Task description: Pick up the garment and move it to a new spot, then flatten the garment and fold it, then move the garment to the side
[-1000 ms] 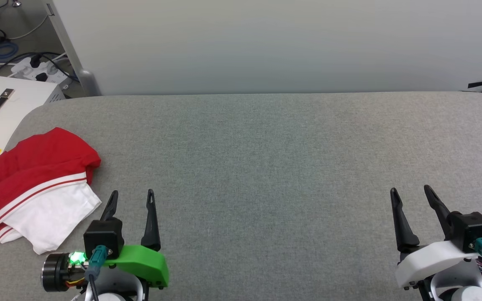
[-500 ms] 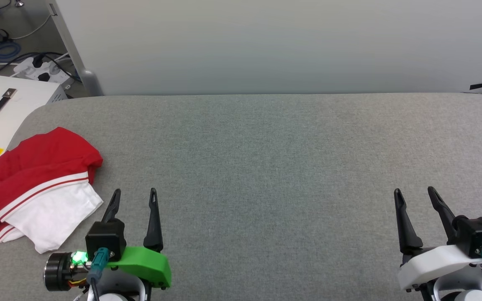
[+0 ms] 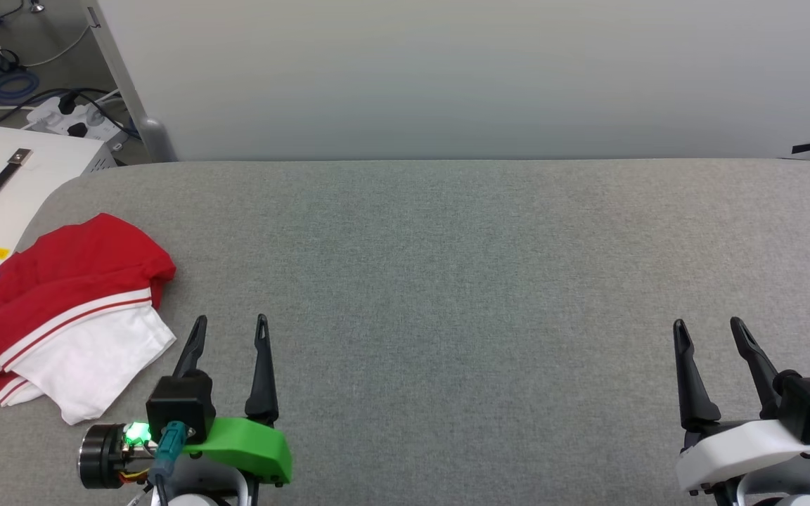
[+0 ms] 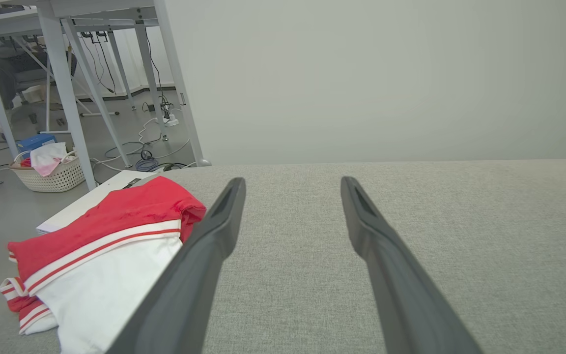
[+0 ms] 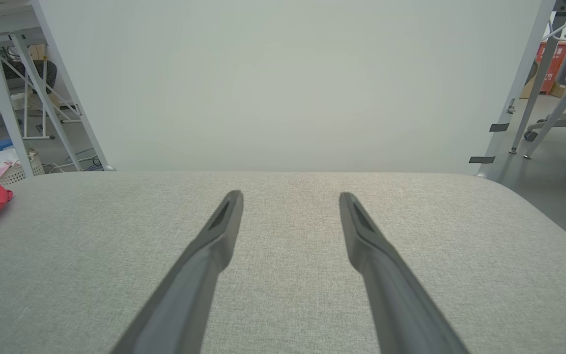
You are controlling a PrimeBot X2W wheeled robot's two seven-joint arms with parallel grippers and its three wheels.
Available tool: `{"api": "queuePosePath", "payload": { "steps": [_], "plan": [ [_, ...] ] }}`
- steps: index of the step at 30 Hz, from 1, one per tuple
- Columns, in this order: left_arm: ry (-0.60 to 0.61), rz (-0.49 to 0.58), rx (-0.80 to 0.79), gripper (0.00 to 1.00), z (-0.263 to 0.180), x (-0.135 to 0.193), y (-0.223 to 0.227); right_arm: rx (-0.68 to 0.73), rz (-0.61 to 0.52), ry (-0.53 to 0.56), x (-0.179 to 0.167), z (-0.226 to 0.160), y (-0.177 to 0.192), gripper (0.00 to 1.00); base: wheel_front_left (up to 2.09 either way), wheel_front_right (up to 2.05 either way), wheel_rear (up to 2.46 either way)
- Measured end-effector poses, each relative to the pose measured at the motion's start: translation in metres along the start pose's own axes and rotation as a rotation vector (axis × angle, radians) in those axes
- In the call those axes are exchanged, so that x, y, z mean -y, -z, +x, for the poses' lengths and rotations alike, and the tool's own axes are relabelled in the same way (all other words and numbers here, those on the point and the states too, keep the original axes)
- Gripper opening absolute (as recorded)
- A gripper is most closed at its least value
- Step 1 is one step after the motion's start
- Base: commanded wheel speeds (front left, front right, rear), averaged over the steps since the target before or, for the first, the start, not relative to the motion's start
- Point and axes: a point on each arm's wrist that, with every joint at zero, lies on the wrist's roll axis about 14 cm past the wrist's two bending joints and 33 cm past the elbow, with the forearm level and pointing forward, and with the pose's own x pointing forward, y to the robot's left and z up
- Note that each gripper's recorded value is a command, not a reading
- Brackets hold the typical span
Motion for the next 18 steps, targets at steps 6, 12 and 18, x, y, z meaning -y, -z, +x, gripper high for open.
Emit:
{"api": "queuePosePath", "payload": {
  "steps": [6,12,18],
  "plan": [
    [0.0,-0.007,0.009,1.0,-0.0006,0.0003,-0.0005,0.012,0.01,0.001,0.0002,0.0005,-0.0016,1.0,0.0,0.0,0.0],
    [0.002,-0.008,0.015,1.0,-0.0014,0.0009,-0.0005,0.014,0.019,0.005,0.0012,-0.002,0.0002,1.0,0.0,0.0,0.0],
    [-0.002,-0.015,0.022,1.0,-0.0026,0.0009,-0.0002,0.023,0.029,0.007,0.0016,-0.0025,-0.0001,1.0,0.0,0.0,0.0]
  ]
}}
